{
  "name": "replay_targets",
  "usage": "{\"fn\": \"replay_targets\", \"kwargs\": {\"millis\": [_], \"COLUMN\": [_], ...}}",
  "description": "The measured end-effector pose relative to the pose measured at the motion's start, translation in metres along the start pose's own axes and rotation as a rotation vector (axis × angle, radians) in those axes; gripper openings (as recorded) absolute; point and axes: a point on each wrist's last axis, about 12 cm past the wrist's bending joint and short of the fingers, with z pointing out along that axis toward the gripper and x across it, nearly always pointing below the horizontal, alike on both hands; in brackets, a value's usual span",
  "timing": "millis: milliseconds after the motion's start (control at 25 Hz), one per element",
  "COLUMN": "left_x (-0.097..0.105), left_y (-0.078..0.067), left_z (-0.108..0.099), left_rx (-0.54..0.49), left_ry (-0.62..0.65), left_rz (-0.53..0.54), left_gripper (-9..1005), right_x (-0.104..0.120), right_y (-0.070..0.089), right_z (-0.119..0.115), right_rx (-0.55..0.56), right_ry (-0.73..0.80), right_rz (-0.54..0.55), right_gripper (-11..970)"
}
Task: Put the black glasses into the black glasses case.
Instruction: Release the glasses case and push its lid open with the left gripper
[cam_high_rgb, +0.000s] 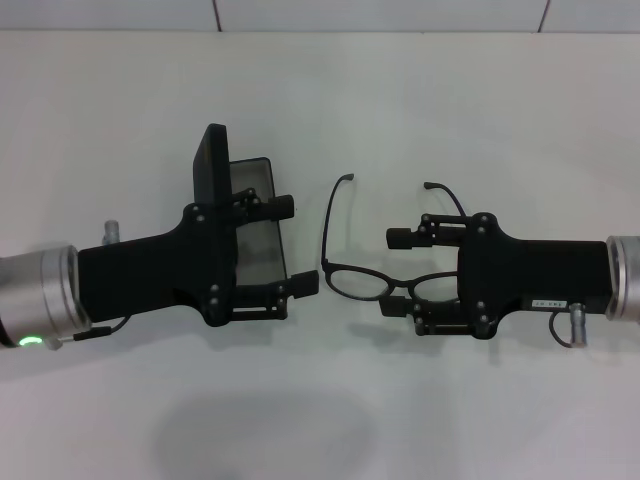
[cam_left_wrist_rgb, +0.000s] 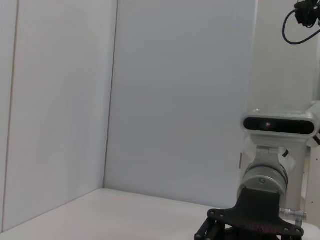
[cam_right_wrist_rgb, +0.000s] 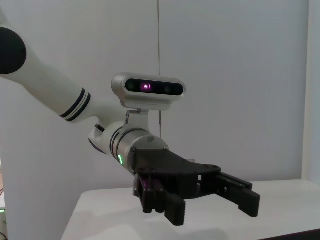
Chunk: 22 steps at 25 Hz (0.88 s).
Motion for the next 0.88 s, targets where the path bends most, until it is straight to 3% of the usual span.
{"fn": "replay_targets", "kwargs": {"millis": [360,520,680,760,880], "left_x": [0.002,-0.003,-0.026,-0.041,-0.062], "left_y": [-0.003,0.003,0.035,0.056,0.073], "left_z": [0.002,0.001,-0.007,-0.011,-0.012], "left_rx": [0.001,-0.049,-0.152,-0.208,-0.282], "left_ry": [-0.01,-0.043,-0.028,0.062,0.241], "left_rz": [-0.008,-0.053,-0.247,-0.354,-0.482], "left_gripper": [884,881,879,878,876], "right_x": [0.001,0.002,0.003,0.004,0.006], "right_y": [0.0,0.002,0.003,0.004,0.006], "right_z": [-0.001,0.0,0.0,-0.001,-0.003], "right_rx": [0.001,0.002,0.003,0.004,0.01], "right_ry": [0.003,0.001,0.001,0.001,0.003], "right_rz": [0.003,0.008,0.013,0.016,0.022], "right_gripper": [675,676,676,676,676]}}
